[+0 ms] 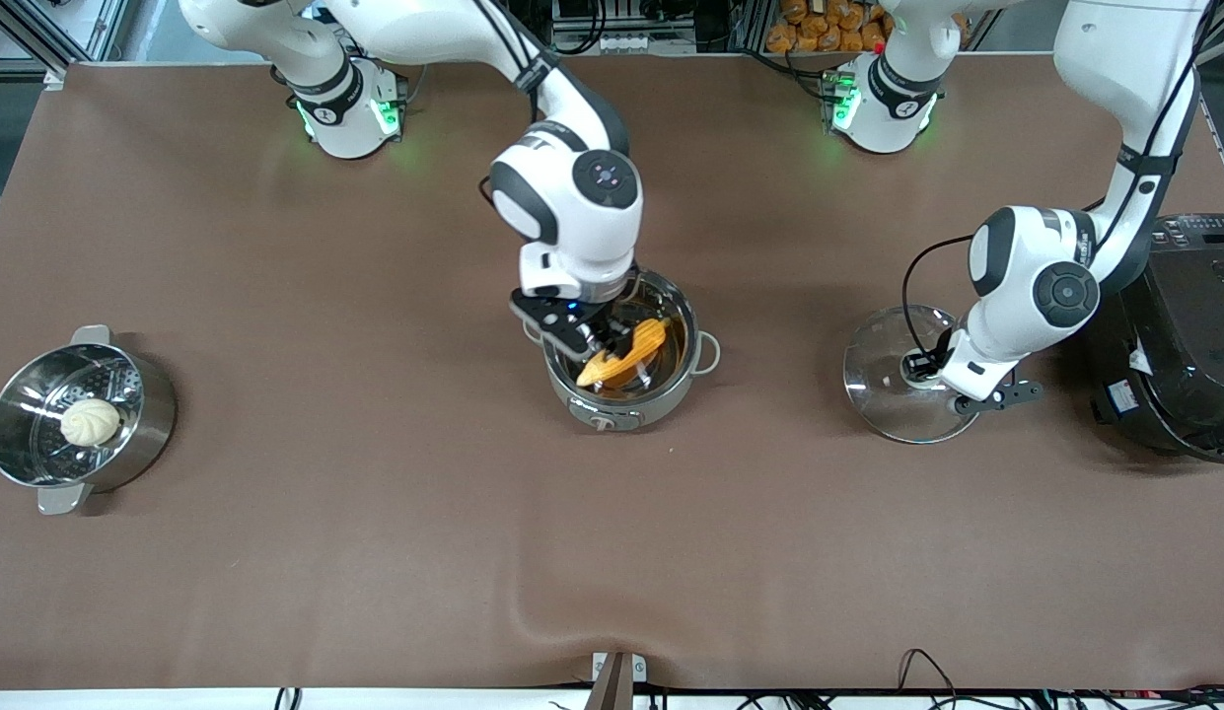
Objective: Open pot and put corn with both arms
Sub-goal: 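Lower the corn into the pot and open the right gripper, then set the lid on the table with the left gripper while the right gripper withdraws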
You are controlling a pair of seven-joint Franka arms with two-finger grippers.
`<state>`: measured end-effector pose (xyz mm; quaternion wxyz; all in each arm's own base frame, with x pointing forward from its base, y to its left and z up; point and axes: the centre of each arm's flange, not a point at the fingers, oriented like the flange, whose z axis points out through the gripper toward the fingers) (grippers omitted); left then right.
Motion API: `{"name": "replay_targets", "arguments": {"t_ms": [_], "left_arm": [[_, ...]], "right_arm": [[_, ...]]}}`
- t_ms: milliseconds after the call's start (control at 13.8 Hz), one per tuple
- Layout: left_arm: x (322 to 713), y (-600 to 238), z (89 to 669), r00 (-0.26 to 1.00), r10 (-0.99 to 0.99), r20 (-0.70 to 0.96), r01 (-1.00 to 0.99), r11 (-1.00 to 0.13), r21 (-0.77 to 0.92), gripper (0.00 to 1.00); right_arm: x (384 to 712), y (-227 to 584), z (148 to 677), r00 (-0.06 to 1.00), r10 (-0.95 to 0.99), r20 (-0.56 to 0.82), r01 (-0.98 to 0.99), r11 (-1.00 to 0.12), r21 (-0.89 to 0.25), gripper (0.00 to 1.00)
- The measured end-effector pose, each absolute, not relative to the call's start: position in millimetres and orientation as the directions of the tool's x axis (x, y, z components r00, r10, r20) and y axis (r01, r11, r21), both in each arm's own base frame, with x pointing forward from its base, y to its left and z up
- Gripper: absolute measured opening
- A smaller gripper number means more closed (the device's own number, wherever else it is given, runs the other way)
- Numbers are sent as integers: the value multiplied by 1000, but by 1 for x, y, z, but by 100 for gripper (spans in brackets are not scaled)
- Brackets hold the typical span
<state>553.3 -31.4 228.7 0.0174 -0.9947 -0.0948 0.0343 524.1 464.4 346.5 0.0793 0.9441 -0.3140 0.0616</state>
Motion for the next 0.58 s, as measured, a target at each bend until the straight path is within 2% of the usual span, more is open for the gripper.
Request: {"name": "replay_targets", "arguments": {"t_ms": [72,145,434,579], "left_arm": [[554,-32,228,981,185,-64,182,-982,-44,50],[557,-32,231,982,179,-55,176,-983,-46,57],[591,-33,279,983,183,-36,180,-982,-57,96],[611,-38,336,981,183,-66,177,-981,-82,100]], "right_arm": [[540,434,364,822,-550,148,-569,-806,164,100],[556,402,382,833,-537,133,-553,-812,187,100],[606,299,431,887,-456,74,-462,-870,173,100],[623,239,455,928,-372,31,-372,-913,168,100]]}}
